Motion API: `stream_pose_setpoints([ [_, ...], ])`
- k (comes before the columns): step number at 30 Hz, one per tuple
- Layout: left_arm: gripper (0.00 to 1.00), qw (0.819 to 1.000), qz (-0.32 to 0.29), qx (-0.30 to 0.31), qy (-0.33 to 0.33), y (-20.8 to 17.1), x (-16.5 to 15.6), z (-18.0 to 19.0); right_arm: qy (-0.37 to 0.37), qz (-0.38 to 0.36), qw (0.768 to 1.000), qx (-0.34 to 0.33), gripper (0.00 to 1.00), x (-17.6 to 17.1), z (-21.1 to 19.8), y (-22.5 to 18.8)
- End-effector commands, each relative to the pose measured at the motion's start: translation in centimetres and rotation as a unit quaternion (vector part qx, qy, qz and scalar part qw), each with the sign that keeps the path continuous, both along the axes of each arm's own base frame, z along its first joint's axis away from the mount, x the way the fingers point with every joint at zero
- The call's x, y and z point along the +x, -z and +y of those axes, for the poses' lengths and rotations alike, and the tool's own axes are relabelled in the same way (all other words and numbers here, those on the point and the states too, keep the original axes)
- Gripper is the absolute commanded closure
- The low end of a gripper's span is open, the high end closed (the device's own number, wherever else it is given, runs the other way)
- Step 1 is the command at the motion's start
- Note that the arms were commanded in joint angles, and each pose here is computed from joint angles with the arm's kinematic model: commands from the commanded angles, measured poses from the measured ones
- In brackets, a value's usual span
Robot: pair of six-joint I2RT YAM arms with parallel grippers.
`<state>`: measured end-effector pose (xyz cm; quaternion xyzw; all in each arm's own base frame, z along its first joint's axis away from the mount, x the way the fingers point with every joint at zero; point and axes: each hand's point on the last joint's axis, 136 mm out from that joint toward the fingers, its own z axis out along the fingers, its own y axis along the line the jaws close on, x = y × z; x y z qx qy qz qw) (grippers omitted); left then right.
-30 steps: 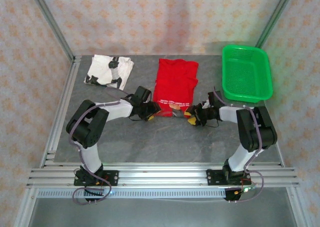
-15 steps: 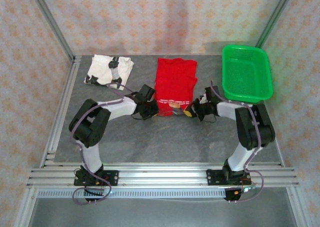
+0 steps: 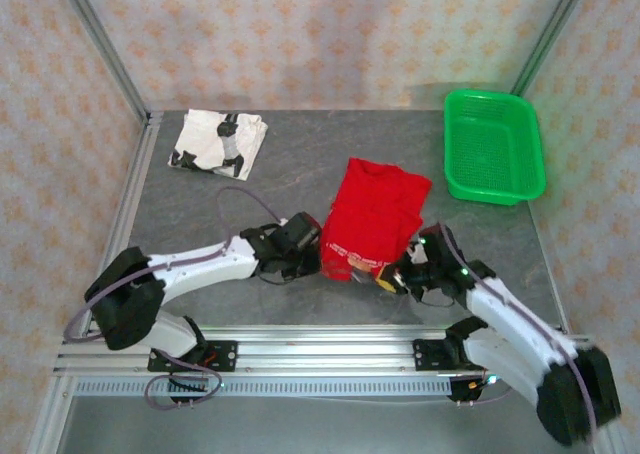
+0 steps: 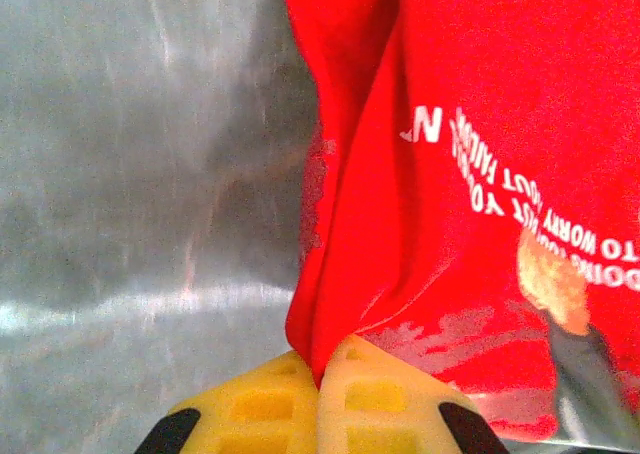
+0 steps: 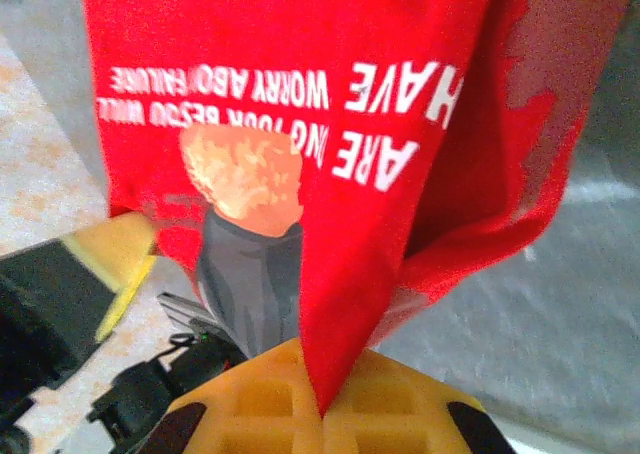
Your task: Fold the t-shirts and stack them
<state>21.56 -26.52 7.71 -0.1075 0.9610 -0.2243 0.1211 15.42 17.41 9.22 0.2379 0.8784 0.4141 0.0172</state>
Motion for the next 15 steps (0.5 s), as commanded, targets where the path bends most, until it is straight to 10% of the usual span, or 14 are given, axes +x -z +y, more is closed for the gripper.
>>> stream_pose_setpoints([
  [1, 1.00, 0.998, -0.014, 0.030, -0.048, -1.0, -0.9, 2.0, 0.073, 0.030, 0.997, -0.001, 1.00, -1.9, -1.9, -0.8],
  [15, 1.00, 0.995, -0.059, -0.050, -0.057, -9.6, 6.1, -0.4, 0.078, -0.030, 0.995, -0.050, 1.00, 3.1, -2.3, -7.2],
])
